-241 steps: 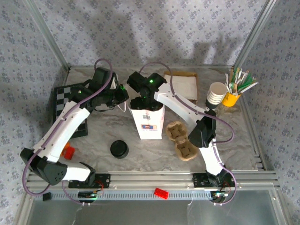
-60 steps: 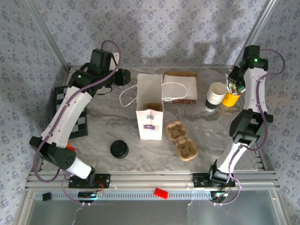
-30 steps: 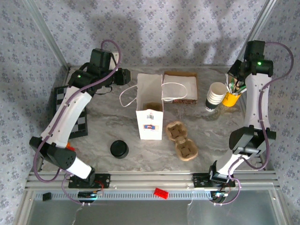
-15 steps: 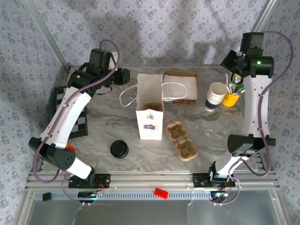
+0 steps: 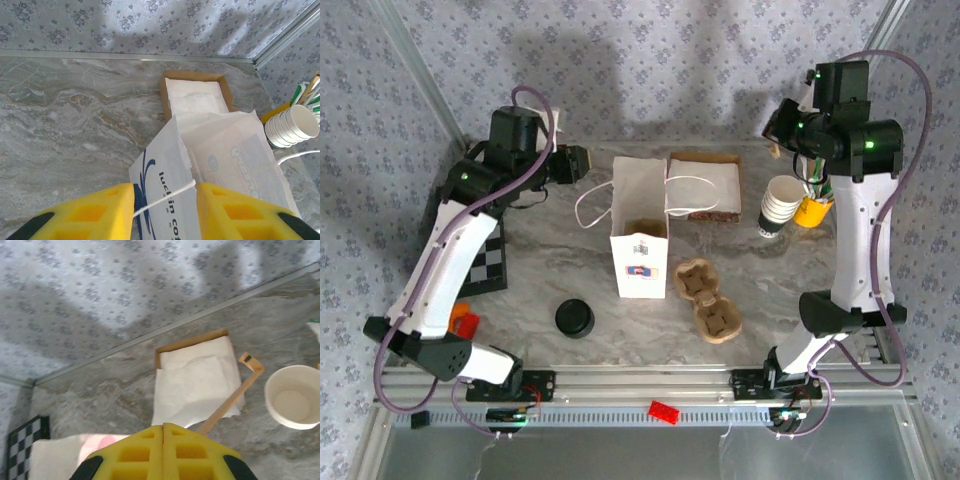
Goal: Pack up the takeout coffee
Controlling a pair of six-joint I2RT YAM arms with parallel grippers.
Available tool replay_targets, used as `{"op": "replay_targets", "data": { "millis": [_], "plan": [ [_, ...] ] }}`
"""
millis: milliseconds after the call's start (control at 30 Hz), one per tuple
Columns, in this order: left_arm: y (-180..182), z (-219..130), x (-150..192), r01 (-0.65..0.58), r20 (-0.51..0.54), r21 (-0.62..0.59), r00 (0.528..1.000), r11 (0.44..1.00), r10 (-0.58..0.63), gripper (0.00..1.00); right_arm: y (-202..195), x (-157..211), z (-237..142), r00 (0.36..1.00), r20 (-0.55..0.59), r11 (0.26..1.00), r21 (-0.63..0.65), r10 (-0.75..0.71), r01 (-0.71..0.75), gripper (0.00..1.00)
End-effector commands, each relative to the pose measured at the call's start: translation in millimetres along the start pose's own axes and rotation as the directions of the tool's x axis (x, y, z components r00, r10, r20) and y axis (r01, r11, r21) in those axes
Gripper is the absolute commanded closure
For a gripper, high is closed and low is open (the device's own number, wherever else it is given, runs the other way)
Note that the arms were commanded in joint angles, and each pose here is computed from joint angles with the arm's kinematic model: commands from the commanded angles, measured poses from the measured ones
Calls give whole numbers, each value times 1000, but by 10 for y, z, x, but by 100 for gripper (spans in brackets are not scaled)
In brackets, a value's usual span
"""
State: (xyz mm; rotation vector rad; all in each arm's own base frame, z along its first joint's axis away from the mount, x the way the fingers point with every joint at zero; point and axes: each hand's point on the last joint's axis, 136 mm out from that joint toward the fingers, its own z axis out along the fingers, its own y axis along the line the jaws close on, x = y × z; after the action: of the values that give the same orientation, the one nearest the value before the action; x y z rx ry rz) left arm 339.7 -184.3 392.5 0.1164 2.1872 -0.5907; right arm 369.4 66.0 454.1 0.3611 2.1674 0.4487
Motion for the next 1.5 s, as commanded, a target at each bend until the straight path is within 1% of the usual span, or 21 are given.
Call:
{"op": "replay_targets", "data": {
  "millis": [0,167,333,500,567,633,700,800,933,1000,1100,1433,1467],
  "plan": [
    [49,-160,51,29,10,-11,1000,1000,-29,63,279,163,-194,999,-43,995,-102,5,-9,100],
    [102,-228,151,63,6,-23,998,998,-62,63,776,340,-362,997,-68,963,-268,-39,19,100],
    [184,-269,248,95,4,-51,996,994,-95,63,1268,455,-609,993,-54,892,-447,-104,69,100],
    [243,-300,318,114,6,-71,993,991,-114,63,1546,488,-796,988,-25,824,-555,-150,111,100],
    [268,-311,333,120,11,-81,993,989,-120,63,1678,521,-855,986,-36,783,-613,-162,106,100],
    [292,-330,335,128,19,-92,992,987,-127,63,1782,573,-873,983,-63,757,-647,-170,89,100],
    [315,-352,332,134,27,-104,991,986,-132,63,1812,647,-892,979,-85,756,-649,-184,86,100],
    [336,-386,322,142,43,-112,990,983,-138,63,1770,793,-857,972,-131,778,-624,-197,74,100],
    [365,-403,321,151,54,-124,988,981,-145,63,1766,1015,-841,956,-198,777,-628,-218,46,100],
    [369,-406,326,153,53,-125,988,980,-147,63,1695,1111,-775,947,-231,804,-592,-223,45,100],
    [373,-398,335,156,56,-124,987,980,-151,63,1616,1244,-581,934,-275,839,-542,-226,43,100],
    [366,-395,320,151,60,-120,988,981,-145,63,1670,1489,154,886,-376,878,-474,-271,67,100],
    [368,-395,323,148,58,-121,988,981,-142,63,1657,1495,206,883,-383,884,-463,-270,70,97]
  ]
}}
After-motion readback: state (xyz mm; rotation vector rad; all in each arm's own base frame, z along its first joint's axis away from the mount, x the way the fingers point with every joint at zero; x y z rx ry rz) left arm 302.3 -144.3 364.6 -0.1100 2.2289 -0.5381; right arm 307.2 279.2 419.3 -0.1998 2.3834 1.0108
